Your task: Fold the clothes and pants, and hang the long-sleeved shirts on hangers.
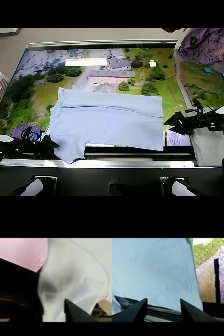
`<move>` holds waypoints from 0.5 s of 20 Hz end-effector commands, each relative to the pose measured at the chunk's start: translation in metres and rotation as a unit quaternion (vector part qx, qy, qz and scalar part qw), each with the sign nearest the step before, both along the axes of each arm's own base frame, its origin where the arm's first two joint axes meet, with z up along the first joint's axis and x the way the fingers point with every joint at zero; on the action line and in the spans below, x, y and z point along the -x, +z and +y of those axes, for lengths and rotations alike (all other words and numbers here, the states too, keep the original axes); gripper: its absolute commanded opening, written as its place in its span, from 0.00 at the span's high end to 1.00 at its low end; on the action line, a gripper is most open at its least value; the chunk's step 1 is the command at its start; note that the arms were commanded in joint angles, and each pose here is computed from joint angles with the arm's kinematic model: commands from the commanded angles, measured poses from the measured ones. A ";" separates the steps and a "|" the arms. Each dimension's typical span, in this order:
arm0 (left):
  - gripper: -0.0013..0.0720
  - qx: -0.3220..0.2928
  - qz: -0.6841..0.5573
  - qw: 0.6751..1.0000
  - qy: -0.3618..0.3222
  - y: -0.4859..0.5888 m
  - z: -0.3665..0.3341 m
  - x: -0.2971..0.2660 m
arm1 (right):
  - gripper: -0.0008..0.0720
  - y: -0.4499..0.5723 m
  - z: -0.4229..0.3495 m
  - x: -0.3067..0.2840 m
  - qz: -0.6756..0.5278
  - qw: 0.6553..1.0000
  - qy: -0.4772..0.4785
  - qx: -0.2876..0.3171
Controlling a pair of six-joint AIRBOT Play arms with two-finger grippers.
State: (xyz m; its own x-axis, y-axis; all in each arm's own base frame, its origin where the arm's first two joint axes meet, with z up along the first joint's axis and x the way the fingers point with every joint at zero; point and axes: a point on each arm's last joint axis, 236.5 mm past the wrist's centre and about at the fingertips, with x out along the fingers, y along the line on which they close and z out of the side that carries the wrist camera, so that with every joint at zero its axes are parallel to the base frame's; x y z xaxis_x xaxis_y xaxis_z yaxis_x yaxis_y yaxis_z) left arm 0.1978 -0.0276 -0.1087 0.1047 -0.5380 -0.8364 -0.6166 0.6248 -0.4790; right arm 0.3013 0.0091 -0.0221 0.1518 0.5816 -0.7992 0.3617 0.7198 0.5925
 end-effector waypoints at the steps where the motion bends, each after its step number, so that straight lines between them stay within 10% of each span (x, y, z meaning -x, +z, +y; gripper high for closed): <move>1: 0.96 0.006 0.001 1.000 0.001 0.001 -0.002 0.000 | 0.35 0.002 0.002 0.000 0.001 1.000 -0.001 -0.006; 10: 0.96 0.005 0.000 1.000 0.000 0.001 -0.002 -0.001 | 0.33 -0.071 0.009 0.095 0.138 0.990 0.036 0.017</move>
